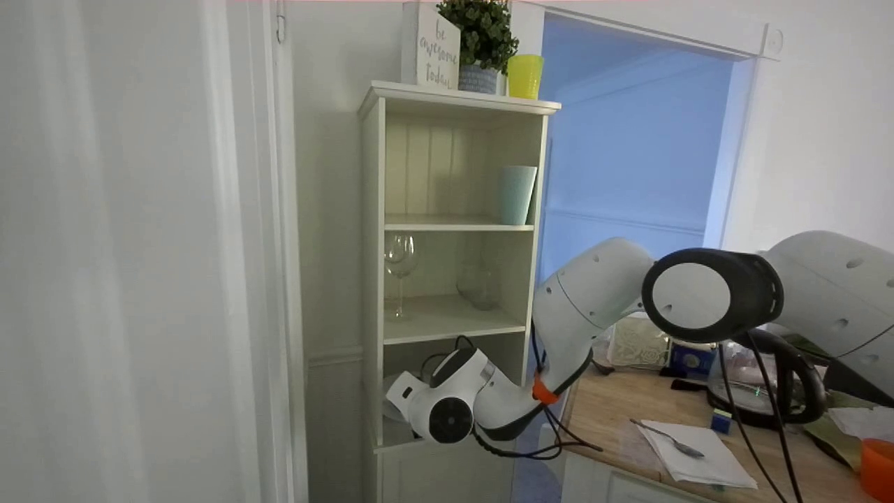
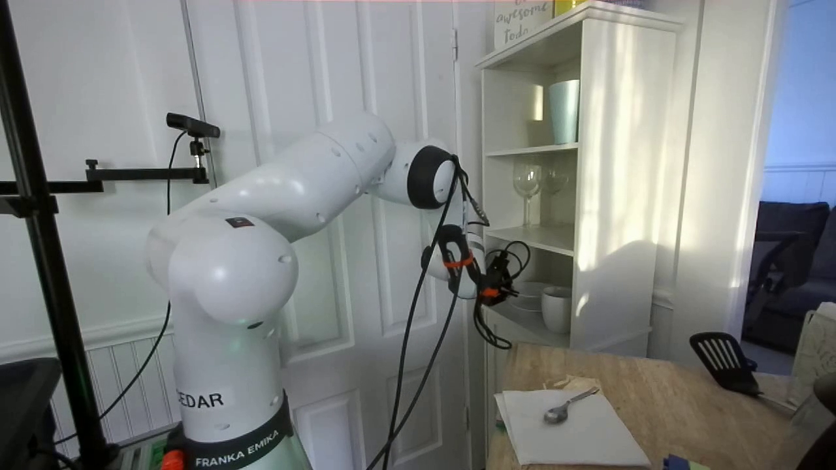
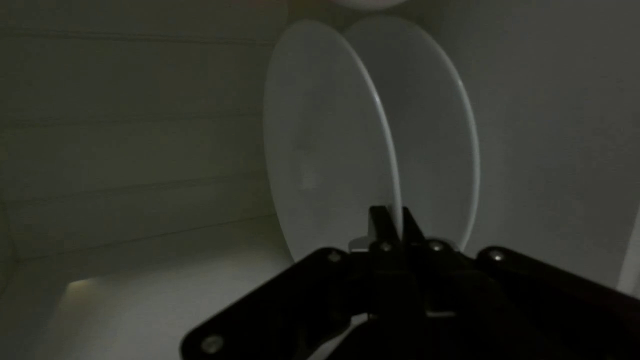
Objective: Pick up the white plate on the table and place it in the bottom shelf of the cabinet
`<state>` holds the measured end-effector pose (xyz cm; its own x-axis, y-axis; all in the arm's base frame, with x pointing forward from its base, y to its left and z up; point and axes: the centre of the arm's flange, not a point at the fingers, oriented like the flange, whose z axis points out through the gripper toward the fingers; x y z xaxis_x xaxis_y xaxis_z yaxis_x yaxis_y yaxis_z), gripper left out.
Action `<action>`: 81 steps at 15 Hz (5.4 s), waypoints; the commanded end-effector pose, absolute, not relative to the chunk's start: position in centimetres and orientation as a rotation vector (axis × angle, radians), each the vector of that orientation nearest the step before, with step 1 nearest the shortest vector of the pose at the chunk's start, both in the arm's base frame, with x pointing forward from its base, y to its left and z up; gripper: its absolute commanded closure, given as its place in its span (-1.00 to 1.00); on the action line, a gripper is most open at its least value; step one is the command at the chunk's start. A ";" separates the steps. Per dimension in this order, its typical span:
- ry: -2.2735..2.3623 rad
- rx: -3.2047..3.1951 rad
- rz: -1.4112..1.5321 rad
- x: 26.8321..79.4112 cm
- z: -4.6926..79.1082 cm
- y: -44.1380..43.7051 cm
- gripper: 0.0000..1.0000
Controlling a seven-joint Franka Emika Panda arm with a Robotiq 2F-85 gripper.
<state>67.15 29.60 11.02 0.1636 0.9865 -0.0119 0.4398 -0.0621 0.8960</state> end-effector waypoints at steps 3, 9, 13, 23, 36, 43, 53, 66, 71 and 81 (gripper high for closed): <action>1.450 1.634 0.842 68.3 10.4 29.5 0.98; 1.470 1.661 0.823 67.9 10.2 29.0 0.98; 1.462 1.673 0.817 68.0 9.9 28.6 0.98; 1.442 1.689 0.827 69.0 8.9 27.9 0.98; 1.449 1.689 0.860 70.2 9.7 28.7 0.48; 1.480 1.698 0.797 70.4 11.2 28.9 -0.11; 1.506 1.760 0.694 71.1 12.3 29.0 -0.19; 1.509 1.826 0.597 71.9 13.8 29.0 -0.39; 1.505 1.845 0.568 72.1 14.3 28.9 -0.32; 1.520 1.863 0.514 72.0 15.0 28.8 -0.37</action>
